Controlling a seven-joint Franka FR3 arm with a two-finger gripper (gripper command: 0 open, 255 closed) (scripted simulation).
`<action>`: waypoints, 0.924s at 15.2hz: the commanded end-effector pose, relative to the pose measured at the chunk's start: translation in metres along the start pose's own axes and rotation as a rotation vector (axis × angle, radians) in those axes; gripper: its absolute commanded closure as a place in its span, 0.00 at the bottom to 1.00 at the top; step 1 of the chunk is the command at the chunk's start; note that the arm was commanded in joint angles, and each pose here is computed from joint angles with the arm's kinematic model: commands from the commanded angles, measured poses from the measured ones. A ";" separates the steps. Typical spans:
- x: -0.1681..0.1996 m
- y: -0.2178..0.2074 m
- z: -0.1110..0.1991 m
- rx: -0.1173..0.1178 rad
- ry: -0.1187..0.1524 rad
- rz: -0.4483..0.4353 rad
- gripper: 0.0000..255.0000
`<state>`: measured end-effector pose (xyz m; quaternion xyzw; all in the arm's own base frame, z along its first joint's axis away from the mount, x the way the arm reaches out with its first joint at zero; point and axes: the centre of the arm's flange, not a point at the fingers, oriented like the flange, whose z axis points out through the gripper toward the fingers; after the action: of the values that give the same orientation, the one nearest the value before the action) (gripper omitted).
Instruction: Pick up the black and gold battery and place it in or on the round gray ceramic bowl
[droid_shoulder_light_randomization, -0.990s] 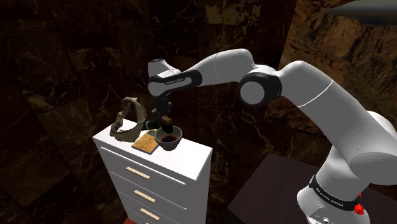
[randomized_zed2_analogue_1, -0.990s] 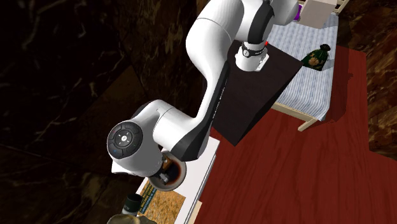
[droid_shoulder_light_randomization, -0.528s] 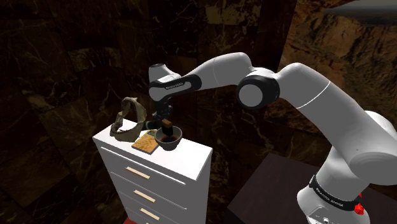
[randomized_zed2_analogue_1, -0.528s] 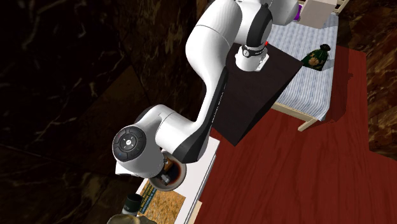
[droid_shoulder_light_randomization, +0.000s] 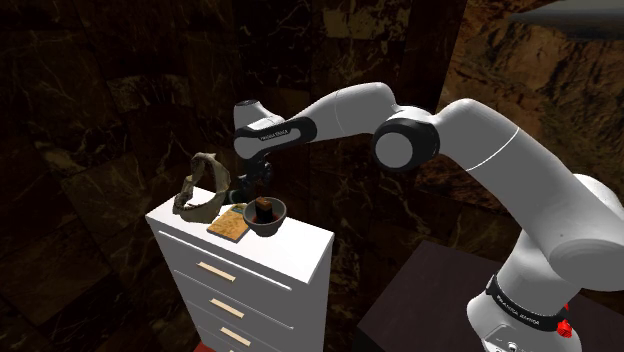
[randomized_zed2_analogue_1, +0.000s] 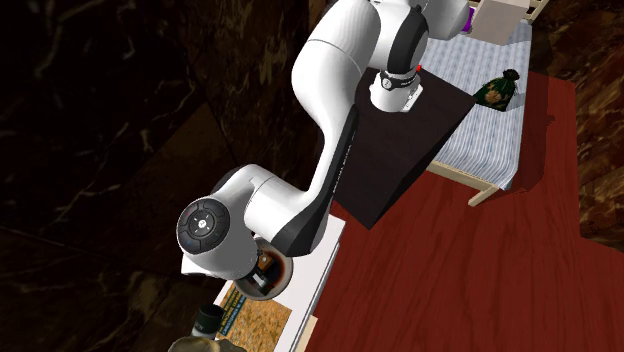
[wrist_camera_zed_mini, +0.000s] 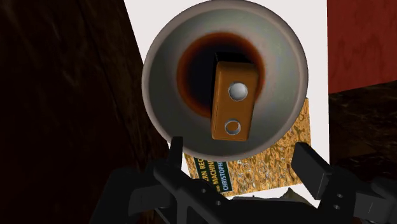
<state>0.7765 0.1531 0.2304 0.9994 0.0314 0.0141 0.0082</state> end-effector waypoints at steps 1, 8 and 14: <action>0.000 0.000 0.000 0.000 0.000 0.000 0.00; 0.000 0.000 -0.050 0.000 0.000 0.000 0.00; 0.000 0.000 -0.050 0.000 0.000 0.000 0.00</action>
<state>0.7751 0.1538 0.2804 0.9994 0.0314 0.0141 0.0082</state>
